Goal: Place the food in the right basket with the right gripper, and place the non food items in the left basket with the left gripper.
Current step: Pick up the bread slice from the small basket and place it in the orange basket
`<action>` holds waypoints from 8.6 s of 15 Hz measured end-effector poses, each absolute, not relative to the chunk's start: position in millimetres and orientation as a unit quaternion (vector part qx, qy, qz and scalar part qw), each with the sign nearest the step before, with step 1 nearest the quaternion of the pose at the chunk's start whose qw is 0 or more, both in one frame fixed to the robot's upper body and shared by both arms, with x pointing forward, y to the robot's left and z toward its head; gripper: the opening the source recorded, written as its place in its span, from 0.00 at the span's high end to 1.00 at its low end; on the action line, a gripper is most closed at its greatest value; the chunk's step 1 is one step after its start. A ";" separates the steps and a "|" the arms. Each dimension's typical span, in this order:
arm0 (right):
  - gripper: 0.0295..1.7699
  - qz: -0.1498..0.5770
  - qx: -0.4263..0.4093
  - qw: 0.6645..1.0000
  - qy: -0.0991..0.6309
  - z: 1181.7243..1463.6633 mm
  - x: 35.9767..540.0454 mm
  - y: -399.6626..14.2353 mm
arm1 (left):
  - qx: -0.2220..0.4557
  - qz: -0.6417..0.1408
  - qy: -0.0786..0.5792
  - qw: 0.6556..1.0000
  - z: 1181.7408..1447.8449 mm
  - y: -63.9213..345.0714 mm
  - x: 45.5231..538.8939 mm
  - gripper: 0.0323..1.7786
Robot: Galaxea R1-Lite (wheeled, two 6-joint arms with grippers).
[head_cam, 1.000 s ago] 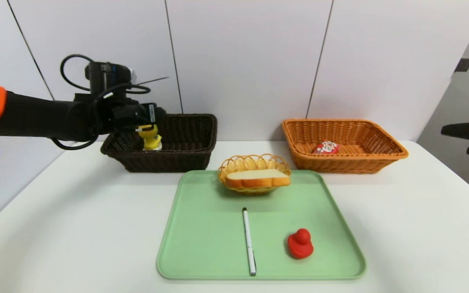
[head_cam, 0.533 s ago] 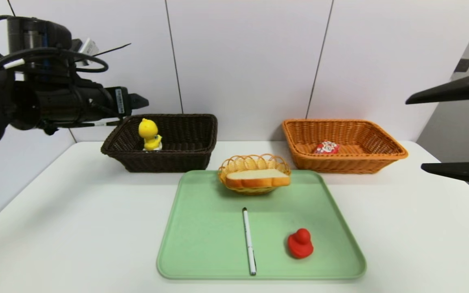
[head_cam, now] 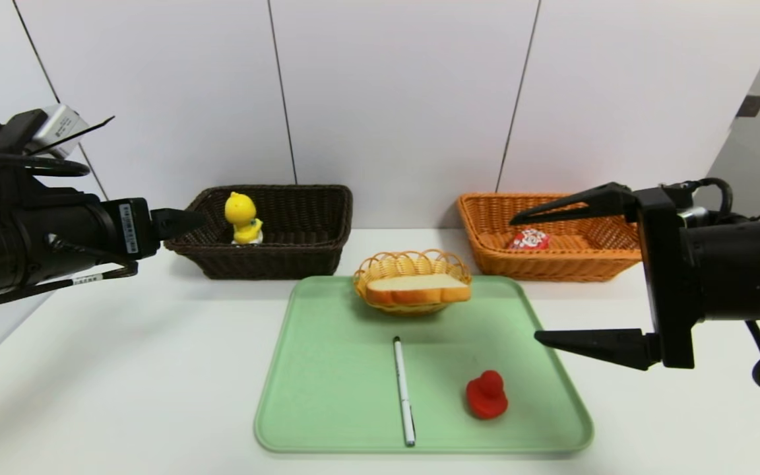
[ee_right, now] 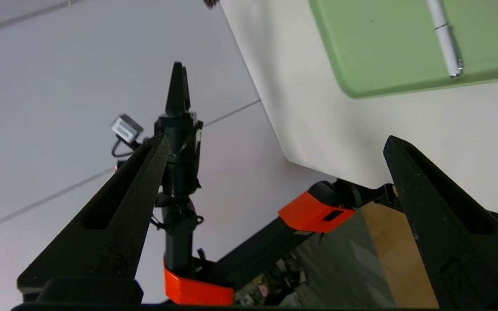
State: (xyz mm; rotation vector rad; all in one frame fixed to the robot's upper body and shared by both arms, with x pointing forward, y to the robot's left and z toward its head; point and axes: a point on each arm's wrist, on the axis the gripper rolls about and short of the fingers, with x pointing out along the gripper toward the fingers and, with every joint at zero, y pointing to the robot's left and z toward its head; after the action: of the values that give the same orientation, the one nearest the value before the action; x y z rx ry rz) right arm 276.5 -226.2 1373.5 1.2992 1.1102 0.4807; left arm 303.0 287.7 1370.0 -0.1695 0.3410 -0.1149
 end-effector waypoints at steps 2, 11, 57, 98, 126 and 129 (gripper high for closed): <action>0.03 0.247 0.552 0.636 0.479 1363.6 273.8 -216.3 | -0.088 -0.057 0.165 0.981 1370.9 288.9 297.8 0.06; 0.03 0.198 0.636 0.626 0.406 1312.9 286.9 -207.1 | -0.090 -0.069 0.164 0.980 1371.7 288.9 295.1 0.05; 0.03 0.073 0.719 0.626 0.295 1254.9 365.2 -141.4 | -0.098 -0.070 0.183 0.976 1348.5 289.2 294.2 0.05; 0.93 0.035 0.710 0.636 0.301 1259.3 383.7 -132.9 | -0.107 -0.068 0.178 0.976 1345.0 292.8 305.9 0.05; 0.93 0.000 0.634 0.730 0.254 1390.3 426.9 -320.3 | -0.121 -0.083 0.154 0.977 1359.2 291.2 304.7 0.05; 0.93 -0.028 0.640 0.723 0.259 1373.8 445.8 -333.0 | -0.121 -0.086 0.155 0.977 1359.1 291.0 305.1 0.05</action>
State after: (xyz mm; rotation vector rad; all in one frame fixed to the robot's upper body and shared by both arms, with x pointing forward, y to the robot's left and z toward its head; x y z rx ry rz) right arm 445.8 -333.0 1373.8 1.4136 0.5717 -0.0612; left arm 305.1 291.0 1359.1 -0.2449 0.3130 -0.1730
